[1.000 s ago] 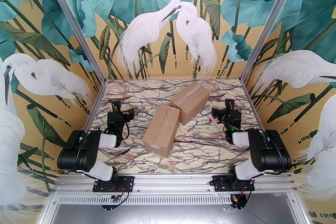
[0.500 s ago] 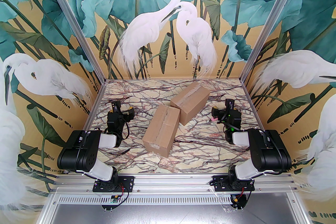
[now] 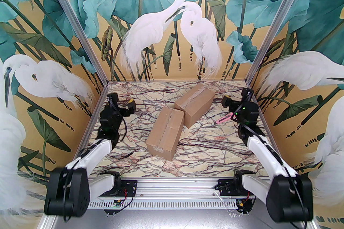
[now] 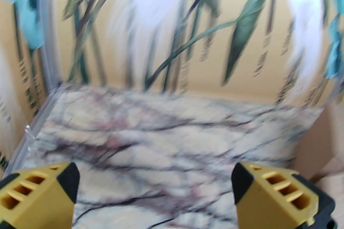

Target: Unpack the express box

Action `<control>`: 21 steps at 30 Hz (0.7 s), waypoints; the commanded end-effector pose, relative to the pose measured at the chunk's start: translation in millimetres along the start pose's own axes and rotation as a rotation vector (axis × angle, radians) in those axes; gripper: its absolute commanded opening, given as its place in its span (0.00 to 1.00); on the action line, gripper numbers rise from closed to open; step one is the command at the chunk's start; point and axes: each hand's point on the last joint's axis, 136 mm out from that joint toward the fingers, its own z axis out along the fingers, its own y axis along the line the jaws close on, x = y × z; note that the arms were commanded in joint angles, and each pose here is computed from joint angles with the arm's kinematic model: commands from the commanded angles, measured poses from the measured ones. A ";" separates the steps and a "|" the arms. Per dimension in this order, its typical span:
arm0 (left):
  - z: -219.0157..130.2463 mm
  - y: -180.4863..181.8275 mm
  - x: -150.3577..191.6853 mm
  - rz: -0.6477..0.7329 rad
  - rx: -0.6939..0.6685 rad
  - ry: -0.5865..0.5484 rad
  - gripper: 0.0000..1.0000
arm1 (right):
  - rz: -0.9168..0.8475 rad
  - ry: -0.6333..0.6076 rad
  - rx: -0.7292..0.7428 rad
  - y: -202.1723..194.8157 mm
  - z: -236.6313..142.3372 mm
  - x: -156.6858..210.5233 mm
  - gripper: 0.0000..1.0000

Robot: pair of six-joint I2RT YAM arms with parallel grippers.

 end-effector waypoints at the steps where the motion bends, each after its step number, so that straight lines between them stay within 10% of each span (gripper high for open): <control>1: -15.4 -40.6 46.0 -0.226 0.207 0.318 0.99 | 0.149 0.393 -0.100 34.5 -32.1 82.6 0.95; 10: -31.6 -87.9 60.4 -0.407 0.448 0.464 0.99 | 0.171 0.621 -0.447 152.2 -90.3 112.5 0.89; 21: -37.2 -109.2 83.6 -0.412 0.514 0.568 0.99 | 0.230 0.808 -0.629 241.3 -57.7 134.8 0.89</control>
